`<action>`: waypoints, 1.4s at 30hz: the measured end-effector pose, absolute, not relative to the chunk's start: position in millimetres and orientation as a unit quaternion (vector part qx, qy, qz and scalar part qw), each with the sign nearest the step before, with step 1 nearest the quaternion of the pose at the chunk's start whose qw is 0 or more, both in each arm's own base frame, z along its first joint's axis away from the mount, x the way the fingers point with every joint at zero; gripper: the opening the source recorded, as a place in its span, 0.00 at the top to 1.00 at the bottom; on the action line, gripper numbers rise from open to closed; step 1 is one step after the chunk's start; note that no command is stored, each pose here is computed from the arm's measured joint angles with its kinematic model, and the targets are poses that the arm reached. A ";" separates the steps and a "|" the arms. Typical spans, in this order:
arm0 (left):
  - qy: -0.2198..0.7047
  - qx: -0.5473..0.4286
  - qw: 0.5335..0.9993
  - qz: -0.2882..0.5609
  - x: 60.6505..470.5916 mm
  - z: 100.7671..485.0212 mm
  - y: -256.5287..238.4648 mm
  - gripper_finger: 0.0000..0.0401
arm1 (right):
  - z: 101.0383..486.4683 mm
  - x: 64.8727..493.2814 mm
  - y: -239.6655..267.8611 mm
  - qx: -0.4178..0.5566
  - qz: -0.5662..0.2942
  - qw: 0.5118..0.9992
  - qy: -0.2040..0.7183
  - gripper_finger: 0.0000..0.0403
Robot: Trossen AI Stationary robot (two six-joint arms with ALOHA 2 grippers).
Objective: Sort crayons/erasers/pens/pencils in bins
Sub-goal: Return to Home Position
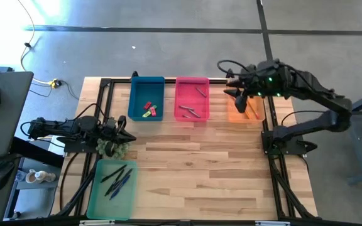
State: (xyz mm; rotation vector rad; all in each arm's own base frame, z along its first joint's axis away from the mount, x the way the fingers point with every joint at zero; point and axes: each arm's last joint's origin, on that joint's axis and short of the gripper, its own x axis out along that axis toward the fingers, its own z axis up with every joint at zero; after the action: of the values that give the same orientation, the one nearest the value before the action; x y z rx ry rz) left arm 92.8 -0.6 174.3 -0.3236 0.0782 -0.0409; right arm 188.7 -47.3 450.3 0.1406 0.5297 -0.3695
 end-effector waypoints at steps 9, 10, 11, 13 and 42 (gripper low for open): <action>0.039 -0.160 0.986 -0.020 92.8 174.3 -0.6 1.00 | 387.2 155.4 -38.9 0.108 -0.177 0.959 0.196 0.67; 0.039 -0.161 0.986 -0.020 92.8 174.3 -0.6 1.00 | 379.7 152.7 -38.2 0.112 -0.177 0.960 0.188 0.67; 0.039 -0.161 0.986 -0.021 92.8 174.3 -0.6 1.00 | 371.9 150.7 -37.7 0.115 -0.177 0.961 0.182 0.67; 0.039 -0.160 0.986 -0.021 92.8 174.3 -0.6 1.00 | 355.6 146.2 -36.5 0.120 -0.175 0.962 0.172 0.67; 0.039 -0.161 0.986 -0.021 92.8 174.3 -0.6 1.00 | 187.9 112.3 -22.8 0.212 -0.059 0.975 -0.005 0.67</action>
State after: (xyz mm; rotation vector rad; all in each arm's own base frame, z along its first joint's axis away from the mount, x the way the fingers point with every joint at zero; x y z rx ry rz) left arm 92.8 -0.6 174.3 -0.3233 0.0779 -0.0413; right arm 112.3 -22.8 187.9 0.4280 -0.0106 -0.1197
